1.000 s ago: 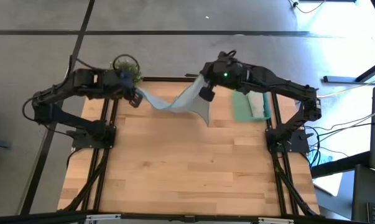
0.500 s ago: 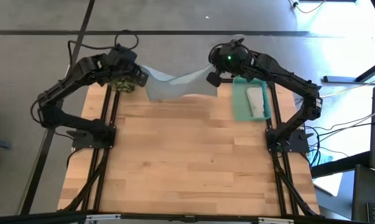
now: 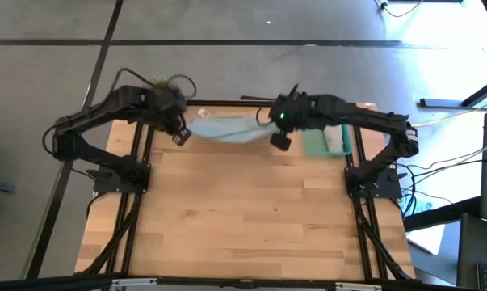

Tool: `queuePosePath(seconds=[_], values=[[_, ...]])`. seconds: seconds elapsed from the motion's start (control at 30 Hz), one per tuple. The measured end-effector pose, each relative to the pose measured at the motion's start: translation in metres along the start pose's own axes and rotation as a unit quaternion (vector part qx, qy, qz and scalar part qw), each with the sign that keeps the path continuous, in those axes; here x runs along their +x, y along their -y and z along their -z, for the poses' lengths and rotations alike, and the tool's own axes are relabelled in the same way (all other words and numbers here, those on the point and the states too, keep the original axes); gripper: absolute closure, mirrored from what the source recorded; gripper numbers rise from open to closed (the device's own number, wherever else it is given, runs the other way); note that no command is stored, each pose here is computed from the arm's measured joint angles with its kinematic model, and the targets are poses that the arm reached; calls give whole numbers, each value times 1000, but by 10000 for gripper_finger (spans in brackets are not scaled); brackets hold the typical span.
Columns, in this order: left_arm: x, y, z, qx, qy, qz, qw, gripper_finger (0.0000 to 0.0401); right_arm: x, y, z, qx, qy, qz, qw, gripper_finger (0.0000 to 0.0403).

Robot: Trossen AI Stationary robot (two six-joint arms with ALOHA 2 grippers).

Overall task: Roll microfiber towels into tight, uniform cylinder then place into a basket
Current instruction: Fold the blue towel

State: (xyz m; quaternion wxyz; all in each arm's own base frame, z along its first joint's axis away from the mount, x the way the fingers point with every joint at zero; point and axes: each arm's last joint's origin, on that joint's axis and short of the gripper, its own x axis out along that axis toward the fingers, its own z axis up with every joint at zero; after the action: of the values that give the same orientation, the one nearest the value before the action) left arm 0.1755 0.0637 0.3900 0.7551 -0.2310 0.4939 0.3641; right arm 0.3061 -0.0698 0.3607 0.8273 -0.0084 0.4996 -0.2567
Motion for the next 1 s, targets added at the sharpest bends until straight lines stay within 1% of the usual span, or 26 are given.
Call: queuePosePath(seconds=[0.17, 0.33, 0.47, 0.67, 0.73, 0.8, 0.9, 1.0], values=[[25, 19, 25, 5, -89, 17, 996, 401, 19, -33, 19, 0, -37, -29, 999, 403], [50, 39, 52, 4, -156, 29, 987, 401, 31, -66, 39, 3, -60, -73, 995, 403], [69, 54, 74, 0, -194, 45, 980, 401, 41, -91, 56, 23, -77, -116, 990, 403], [90, 75, 100, 1, -217, 97, 971, 401, 52, -121, 81, 42, -95, -156, 982, 401], [93, 79, 104, 3, -216, 104, 971, 401, 53, -126, 86, 38, -94, -160, 982, 401], [95, 78, 104, 0, -210, 97, 973, 401, 54, -127, 87, 30, -93, -159, 982, 401], [97, 75, 101, -8, -193, 81, 978, 401, 58, -119, 83, 9, -83, -144, 986, 401], [100, 70, 94, -19, -164, 59, 984, 401, 65, -106, 79, -3, -76, -119, 990, 401]])
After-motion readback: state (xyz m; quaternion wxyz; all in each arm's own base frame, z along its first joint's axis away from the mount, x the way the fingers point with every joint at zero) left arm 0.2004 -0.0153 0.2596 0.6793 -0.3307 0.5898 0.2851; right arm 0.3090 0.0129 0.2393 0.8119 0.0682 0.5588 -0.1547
